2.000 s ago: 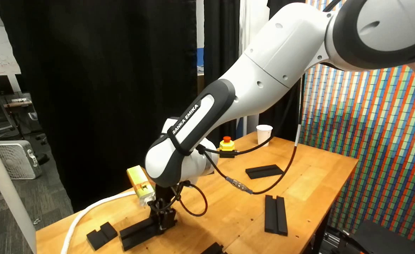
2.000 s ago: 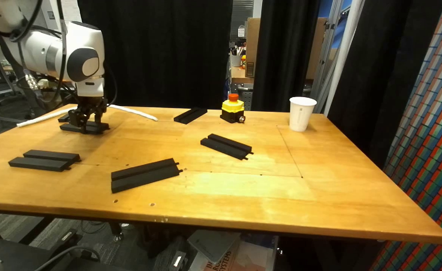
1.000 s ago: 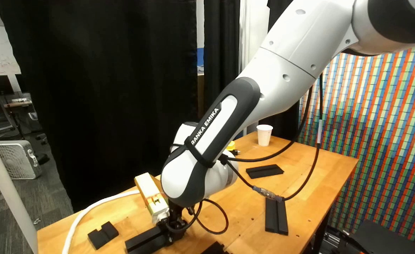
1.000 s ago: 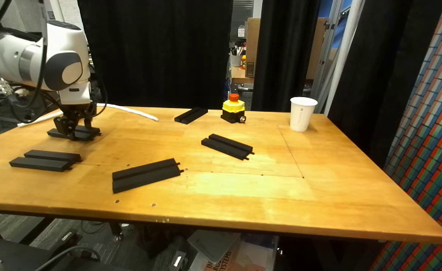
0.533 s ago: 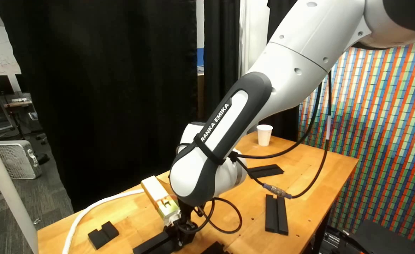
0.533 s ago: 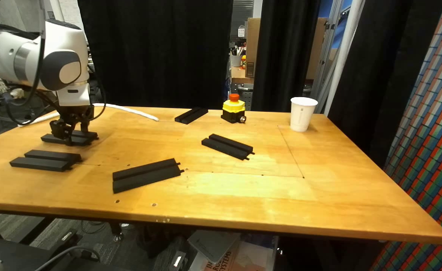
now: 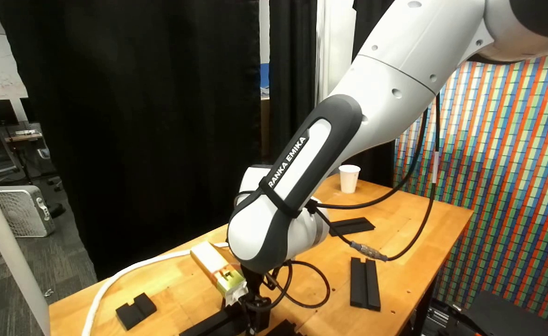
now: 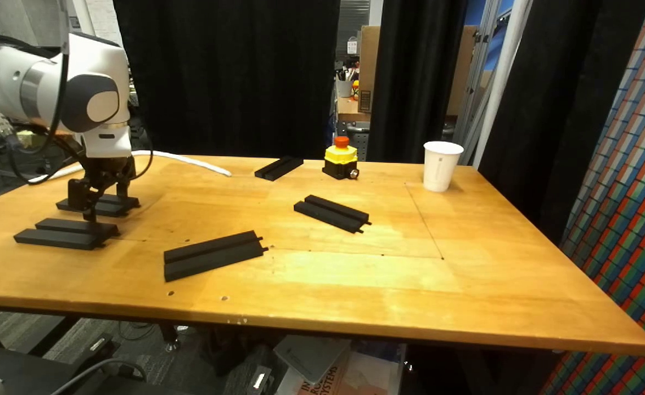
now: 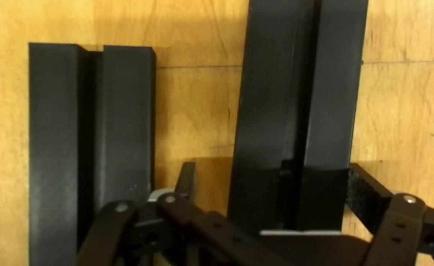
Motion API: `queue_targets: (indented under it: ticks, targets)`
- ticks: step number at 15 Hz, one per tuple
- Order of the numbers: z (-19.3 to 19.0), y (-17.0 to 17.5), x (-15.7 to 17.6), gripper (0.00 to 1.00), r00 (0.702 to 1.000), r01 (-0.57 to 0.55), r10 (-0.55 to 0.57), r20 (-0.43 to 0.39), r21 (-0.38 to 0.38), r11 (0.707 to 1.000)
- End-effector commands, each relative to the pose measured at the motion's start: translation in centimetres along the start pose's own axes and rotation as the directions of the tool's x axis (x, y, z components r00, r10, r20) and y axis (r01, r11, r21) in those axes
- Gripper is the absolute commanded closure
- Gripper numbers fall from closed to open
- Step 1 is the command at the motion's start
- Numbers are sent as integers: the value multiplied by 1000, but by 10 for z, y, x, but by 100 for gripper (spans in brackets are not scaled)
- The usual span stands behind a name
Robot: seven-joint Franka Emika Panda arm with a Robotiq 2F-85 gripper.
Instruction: Connect the four black pieces together
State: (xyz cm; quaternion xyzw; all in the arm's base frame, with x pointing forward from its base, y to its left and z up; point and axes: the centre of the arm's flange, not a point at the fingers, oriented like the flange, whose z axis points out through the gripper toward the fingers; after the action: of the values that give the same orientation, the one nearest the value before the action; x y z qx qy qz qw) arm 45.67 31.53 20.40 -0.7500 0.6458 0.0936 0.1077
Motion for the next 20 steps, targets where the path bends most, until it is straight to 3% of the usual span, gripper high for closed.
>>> queue_targets:
  ticks: [1,7,15,20]
  targets:
    - [-18,3,-24,0,998,35,-36,-45,-18,999]
    - [-45,-3,-45,0,978,85,-81,-190,12,996]
    - [-54,15,-49,0,994,-15,3,-105,-115,993]
    - [-37,40,-45,0,994,2,-16,-110,-128,992]
